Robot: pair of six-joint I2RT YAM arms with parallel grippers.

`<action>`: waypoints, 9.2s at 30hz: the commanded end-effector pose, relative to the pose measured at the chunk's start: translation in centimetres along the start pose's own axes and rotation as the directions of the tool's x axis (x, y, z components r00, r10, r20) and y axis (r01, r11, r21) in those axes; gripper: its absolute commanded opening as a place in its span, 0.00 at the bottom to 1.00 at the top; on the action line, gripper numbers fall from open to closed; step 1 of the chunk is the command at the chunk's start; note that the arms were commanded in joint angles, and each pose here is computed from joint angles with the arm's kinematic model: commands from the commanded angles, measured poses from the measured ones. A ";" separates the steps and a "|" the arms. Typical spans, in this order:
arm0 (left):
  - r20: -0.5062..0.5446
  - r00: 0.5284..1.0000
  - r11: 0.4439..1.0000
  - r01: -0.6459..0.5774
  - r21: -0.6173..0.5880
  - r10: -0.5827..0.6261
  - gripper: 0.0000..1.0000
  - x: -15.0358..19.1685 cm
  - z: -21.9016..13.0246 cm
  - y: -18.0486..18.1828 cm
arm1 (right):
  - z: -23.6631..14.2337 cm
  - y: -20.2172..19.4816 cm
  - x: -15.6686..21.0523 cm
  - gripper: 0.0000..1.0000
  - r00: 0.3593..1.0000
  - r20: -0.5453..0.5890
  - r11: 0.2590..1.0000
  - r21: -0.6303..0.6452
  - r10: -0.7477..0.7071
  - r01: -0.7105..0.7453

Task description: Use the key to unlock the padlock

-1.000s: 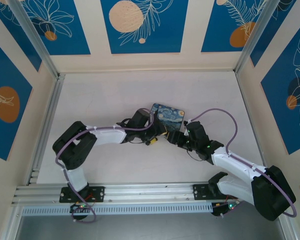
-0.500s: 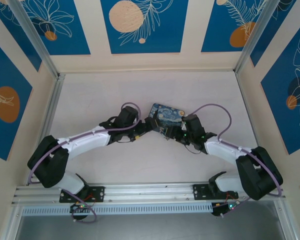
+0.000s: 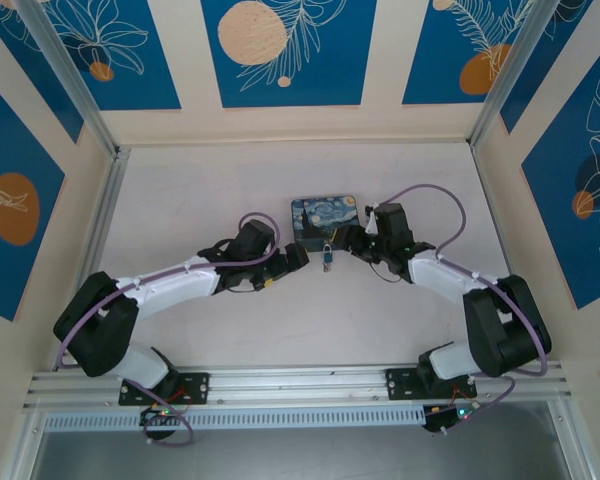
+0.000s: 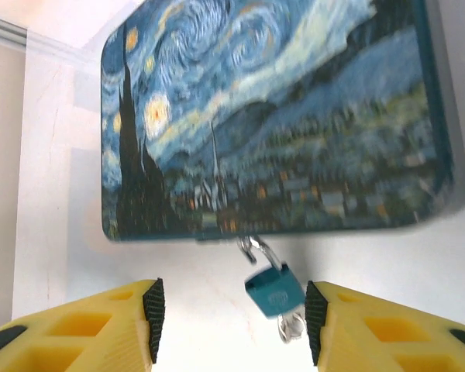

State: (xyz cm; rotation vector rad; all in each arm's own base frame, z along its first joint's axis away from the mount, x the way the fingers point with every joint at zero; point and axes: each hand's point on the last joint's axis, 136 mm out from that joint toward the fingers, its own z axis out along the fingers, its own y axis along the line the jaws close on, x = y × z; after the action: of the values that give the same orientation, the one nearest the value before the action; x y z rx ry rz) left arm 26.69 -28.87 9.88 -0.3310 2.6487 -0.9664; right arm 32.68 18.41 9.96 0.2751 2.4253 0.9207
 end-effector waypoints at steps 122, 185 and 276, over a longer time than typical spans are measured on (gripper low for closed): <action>-0.132 0.974 0.908 -0.220 -0.356 0.185 0.97 -3.8 8.6 5.0 | 1.4 -4.5 2.4 0.00 0.988 -0.072 0.987 -0.069 0.139 -0.144; 0.020 0.981 0.949 -0.181 -0.257 0.192 1.00 -10.6 2.0 0.1 | -0.3 1.3 11.6 0.00 0.951 -0.274 0.984 -0.056 0.147 -0.168; 0.481 0.509 0.690 -0.393 -0.607 0.714 1.00 -20.1 -10.0 19.2 | -5.8 -13.4 -11.9 0.99 0.688 0.452 0.785 0.549 -0.568 0.287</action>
State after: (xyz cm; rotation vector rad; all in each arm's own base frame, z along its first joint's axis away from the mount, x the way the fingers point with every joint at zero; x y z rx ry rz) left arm 38.80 -2.13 7.32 0.1018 2.0080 0.0443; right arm 38.72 1.09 7.61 0.1133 1.9877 0.0581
